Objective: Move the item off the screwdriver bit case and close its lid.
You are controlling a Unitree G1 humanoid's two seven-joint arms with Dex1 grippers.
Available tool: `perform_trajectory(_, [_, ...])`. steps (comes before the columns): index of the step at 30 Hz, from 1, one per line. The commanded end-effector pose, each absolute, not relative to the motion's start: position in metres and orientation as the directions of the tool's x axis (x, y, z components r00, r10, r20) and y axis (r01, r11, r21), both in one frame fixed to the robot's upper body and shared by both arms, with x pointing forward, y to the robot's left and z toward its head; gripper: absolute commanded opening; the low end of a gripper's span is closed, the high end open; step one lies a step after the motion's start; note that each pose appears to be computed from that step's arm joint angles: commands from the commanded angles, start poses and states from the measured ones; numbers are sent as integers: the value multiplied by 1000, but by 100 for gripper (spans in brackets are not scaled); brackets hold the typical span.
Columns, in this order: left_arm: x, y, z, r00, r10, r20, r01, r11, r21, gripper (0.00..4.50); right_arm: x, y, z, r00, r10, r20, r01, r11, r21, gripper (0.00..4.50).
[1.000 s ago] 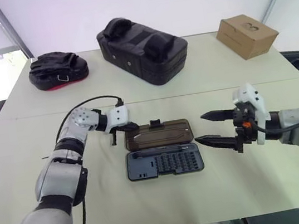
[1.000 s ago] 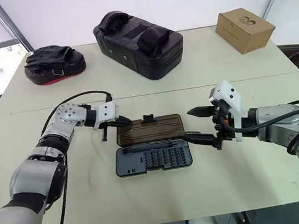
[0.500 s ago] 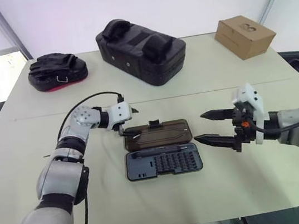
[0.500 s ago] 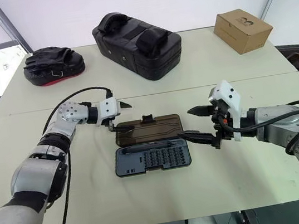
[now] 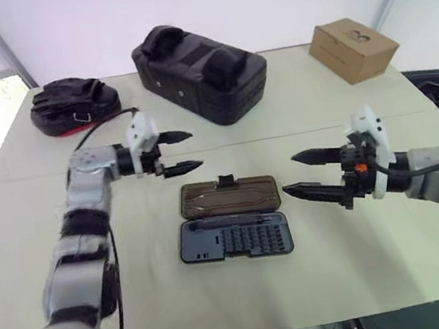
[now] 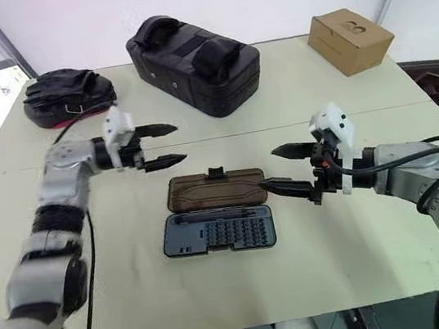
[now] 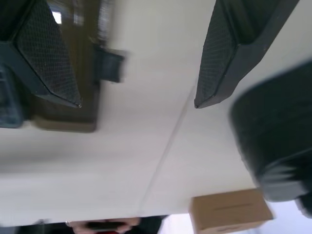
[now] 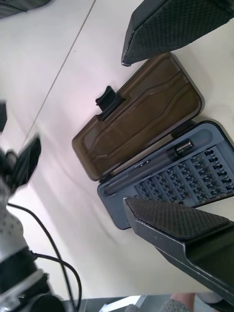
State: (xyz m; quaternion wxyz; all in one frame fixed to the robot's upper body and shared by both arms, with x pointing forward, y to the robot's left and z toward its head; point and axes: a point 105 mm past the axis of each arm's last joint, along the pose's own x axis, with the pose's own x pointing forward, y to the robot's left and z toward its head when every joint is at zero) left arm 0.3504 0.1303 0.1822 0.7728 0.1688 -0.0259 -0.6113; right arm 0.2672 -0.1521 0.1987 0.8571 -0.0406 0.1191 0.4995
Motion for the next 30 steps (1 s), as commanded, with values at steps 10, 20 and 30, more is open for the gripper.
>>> perform_trajectory(10, [229, 126, 141, 192, -932, -307, 979, 161, 122, 149, 299, -149, 200, 471, 844, -255, -876, 483, -19, 450])
perform_trajectory(20, [230, 125, 96, 273, -870, -411, 959, 211, 190, 3, 336, -141, 174, 517, 757, -400, -853, 496, -162, 450])
perform_trajectory(30, [252, 129, 88, 373, -852, -369, 925, 309, 221, 3, 343, -131, 161, 501, 768, -399, -865, 462, -198, 450])
